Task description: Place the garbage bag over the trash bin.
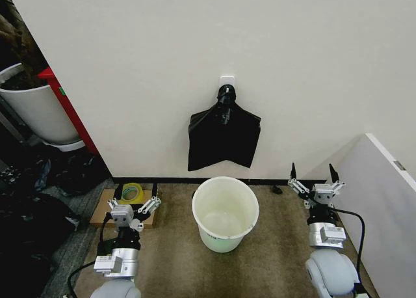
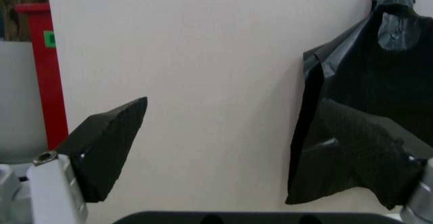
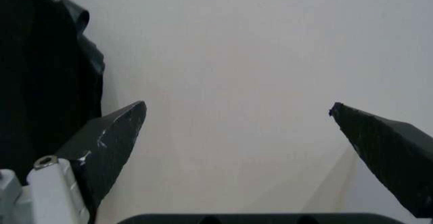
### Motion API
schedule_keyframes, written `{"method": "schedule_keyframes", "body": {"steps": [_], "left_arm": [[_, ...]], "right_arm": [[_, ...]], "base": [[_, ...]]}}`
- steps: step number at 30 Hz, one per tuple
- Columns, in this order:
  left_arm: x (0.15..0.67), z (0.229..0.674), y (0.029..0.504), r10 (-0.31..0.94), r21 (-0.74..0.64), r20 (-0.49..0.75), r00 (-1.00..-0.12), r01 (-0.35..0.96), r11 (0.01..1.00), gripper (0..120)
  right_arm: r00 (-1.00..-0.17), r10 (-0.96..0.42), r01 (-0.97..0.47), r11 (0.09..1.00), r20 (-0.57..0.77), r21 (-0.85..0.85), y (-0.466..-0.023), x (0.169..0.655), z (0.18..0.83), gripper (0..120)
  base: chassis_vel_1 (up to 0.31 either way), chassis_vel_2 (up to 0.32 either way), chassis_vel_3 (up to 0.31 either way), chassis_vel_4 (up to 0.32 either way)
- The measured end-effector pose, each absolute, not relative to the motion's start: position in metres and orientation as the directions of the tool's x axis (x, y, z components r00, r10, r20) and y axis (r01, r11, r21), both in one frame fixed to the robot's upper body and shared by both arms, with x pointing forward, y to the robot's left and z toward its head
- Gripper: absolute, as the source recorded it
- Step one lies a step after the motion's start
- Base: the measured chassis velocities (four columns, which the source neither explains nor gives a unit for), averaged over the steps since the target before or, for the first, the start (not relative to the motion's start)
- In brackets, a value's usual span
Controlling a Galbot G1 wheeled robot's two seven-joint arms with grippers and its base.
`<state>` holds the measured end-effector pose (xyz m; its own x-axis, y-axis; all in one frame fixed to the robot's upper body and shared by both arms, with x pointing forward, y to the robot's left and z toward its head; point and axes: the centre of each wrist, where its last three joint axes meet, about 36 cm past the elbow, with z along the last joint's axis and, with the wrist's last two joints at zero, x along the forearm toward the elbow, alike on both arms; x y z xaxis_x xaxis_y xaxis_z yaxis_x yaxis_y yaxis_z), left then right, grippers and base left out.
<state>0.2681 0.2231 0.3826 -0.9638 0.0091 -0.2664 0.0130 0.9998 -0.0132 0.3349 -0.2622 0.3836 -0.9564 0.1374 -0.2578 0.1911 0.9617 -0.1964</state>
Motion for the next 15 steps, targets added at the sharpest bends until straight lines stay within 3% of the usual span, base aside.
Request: {"method": "schedule_keyframes", "body": {"steps": [5,11,12,15], "left_arm": [[0.265,0.384,0.225,0.011,0.007,-0.287,-0.958,0.009,1.0,100],[0.263,0.39,0.226,0.001,0.007,-0.309,-0.951,-0.002,1.0,100],[0.262,0.392,0.226,-0.004,0.005,-0.31,-0.951,-0.006,1.0,100],[0.26,0.394,0.226,-0.008,0.004,-0.313,-0.95,-0.009,1.0,100]], "right_arm": [[-0.962,0.12,0.162,0.974,-0.245,-0.16,-0.258,0.337,0.383,100],[-0.983,0.067,0.034,0.981,-0.172,0.192,-0.229,0.348,0.404,100],[-0.986,0.032,-0.023,0.948,-0.165,0.319,-0.219,0.358,0.411,100],[-0.985,-0.02,-0.099,0.875,-0.17,0.474,-0.206,0.375,0.42,100]], "base": [[0.0,0.0,0.0,0.0],[0.0,0.0,0.0,0.0],[0.0,0.0,0.0,0.0],[0.0,0.0,0.0,0.0]]}}
